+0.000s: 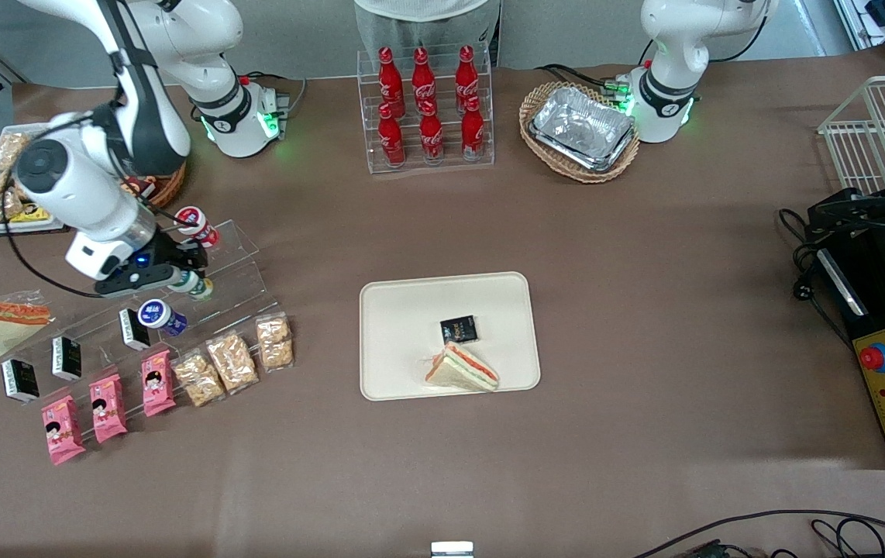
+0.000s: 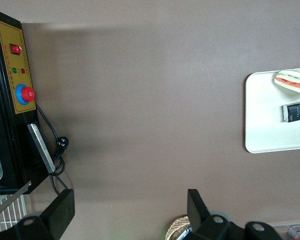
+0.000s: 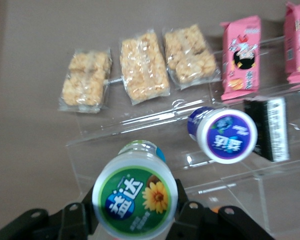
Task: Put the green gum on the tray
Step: 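Close the right gripper on the green gum jar and lift it, then carry the green gum jar with the right gripper over the white tray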
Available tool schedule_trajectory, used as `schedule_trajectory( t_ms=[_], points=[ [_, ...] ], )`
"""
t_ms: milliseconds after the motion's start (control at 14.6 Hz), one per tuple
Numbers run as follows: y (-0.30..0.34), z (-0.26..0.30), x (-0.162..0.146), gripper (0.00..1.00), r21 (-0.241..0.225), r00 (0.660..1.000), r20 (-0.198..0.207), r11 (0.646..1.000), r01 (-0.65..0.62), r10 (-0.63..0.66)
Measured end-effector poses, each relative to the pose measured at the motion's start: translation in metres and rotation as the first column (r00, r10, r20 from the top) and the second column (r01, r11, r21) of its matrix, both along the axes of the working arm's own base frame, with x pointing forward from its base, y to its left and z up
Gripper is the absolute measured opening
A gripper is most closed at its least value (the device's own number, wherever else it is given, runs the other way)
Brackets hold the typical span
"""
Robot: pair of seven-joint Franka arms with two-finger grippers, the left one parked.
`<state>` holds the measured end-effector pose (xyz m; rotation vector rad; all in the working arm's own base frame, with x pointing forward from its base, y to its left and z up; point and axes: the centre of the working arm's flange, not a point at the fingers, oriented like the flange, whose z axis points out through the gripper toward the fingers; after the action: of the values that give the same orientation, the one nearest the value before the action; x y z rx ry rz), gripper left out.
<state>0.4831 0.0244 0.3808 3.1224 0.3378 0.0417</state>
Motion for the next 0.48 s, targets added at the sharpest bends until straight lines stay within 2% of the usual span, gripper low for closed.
schedule_trajectory(
  t_ms=[274, 479],
  points=[
    [0.000, 0.089, 0.024, 0.58, -0.003, 0.999, -0.036, 1.000, 0.002, -0.002],
    [0.001, 0.149, 0.027, 0.58, -0.006, 0.998, -0.069, 1.000, 0.001, -0.002]
  ],
)
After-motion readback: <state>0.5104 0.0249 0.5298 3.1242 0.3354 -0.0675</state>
